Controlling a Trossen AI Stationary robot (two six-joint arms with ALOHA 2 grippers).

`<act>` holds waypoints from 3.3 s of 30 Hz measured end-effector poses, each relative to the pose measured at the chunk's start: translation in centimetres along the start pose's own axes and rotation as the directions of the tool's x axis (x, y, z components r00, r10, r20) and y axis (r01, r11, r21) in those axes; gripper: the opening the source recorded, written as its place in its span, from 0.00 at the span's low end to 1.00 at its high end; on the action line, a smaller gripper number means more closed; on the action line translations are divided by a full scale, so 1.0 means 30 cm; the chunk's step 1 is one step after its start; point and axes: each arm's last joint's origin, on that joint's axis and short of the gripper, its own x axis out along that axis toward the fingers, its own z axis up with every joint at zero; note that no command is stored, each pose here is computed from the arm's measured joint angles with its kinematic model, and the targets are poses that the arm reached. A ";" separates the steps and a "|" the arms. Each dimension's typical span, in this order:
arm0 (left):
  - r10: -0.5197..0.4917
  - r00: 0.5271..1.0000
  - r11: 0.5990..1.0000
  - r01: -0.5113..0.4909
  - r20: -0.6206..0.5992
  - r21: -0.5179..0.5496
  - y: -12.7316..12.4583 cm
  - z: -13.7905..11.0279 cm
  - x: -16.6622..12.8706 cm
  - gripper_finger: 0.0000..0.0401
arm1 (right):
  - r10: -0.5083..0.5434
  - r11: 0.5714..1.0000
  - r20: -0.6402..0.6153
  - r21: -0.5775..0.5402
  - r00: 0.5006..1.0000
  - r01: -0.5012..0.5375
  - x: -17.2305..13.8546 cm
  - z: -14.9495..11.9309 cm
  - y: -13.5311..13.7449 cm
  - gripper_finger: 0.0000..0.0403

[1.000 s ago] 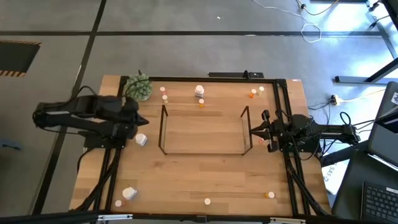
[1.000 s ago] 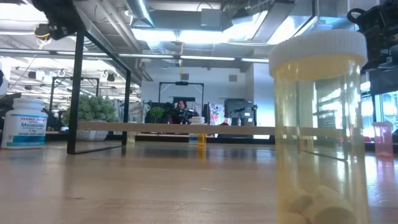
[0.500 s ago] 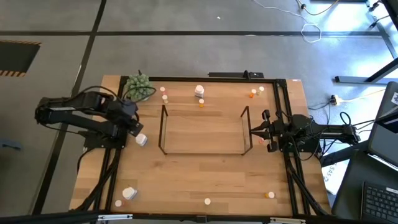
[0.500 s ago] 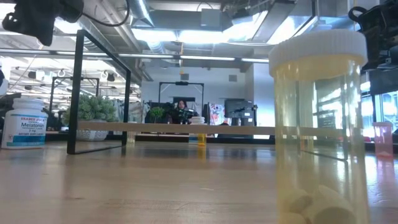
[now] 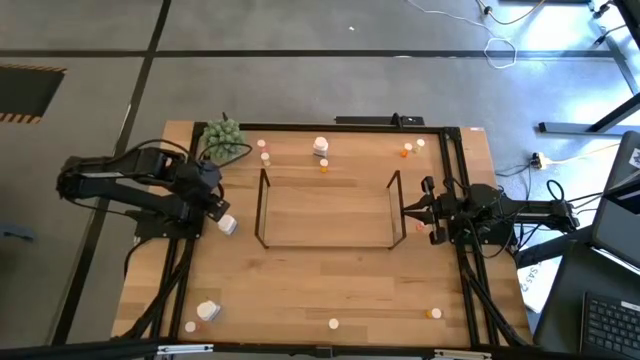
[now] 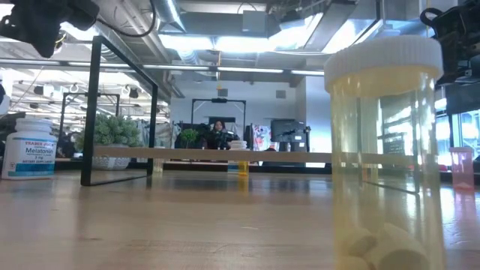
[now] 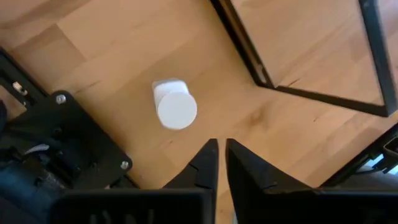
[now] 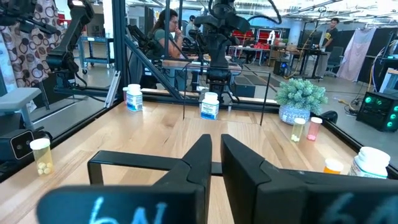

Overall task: Pick and place medicine bottles onto shelf by color
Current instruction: Put the middle left white pill bottle on the shelf

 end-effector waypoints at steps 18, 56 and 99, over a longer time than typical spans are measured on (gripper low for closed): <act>0.108 0.992 0.994 -0.110 -0.058 -0.018 -0.027 0.018 0.054 0.33 | 0.000 1.000 0.001 0.002 1.000 0.000 0.000 0.000 0.000 0.10; 0.190 0.975 0.979 -0.197 -0.116 -0.052 0.022 0.000 0.262 0.33 | 0.000 1.000 -0.005 0.002 1.000 0.000 0.000 -0.002 0.000 0.10; 0.240 0.970 0.971 -0.239 -0.041 0.020 0.030 0.006 0.263 0.65 | 0.000 1.000 -0.006 0.000 1.000 0.000 0.000 -0.002 0.000 0.10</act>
